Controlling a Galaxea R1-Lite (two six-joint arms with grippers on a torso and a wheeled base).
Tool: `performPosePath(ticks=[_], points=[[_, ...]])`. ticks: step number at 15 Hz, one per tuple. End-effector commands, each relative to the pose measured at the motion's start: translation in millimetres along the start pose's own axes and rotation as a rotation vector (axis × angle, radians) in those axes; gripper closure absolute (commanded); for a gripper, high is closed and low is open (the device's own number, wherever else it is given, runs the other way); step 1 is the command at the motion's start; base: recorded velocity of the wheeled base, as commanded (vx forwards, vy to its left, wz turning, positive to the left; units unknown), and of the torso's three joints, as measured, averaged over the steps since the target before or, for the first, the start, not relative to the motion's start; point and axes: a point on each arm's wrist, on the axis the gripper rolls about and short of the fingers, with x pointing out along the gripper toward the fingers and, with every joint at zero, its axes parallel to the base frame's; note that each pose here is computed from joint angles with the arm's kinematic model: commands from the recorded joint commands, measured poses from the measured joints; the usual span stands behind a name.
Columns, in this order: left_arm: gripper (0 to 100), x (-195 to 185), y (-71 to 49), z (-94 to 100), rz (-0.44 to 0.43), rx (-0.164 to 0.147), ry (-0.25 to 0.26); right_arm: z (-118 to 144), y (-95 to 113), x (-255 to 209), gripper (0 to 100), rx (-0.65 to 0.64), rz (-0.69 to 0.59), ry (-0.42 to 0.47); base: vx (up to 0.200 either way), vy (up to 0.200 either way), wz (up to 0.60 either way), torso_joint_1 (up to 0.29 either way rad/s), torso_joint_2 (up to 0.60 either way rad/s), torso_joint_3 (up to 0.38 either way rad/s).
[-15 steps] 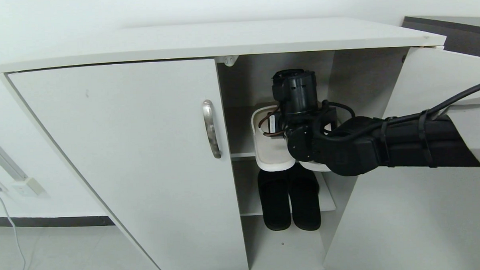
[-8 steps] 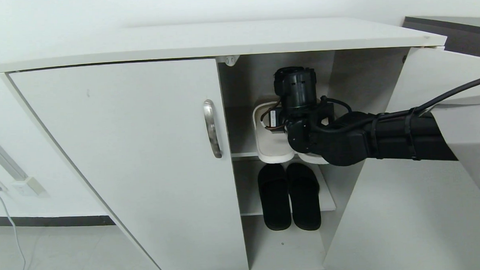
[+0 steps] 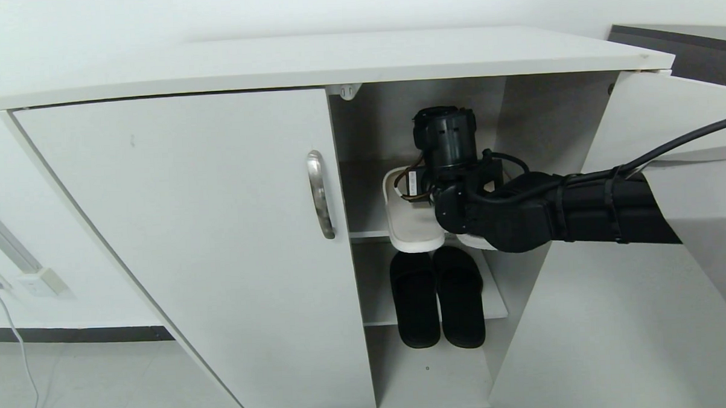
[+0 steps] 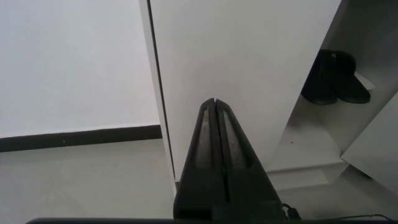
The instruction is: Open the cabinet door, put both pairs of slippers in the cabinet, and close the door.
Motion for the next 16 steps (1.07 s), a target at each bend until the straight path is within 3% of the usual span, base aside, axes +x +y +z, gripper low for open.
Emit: performPosePath(ticks=[1,9,16], points=[[100,0,0.0,0.0,0.000,0.000,0.000,-2,0,-1,0,-0.013,0.000,0.015,0.000,0.000,0.00,0.000,0.00,0.000],[100,0,0.0,0.0,0.000,0.000,0.000,9,-6,-61,0,-0.024,0.073,0.033,0.000,0.000,0.00,0.000,0.00,0.000],[100,0,0.0,0.0,-0.002,0.000,0.000,-11,-48,-161,0,-0.008,0.223,0.100,0.000,0.000,0.00,0.000,0.00,0.000]])
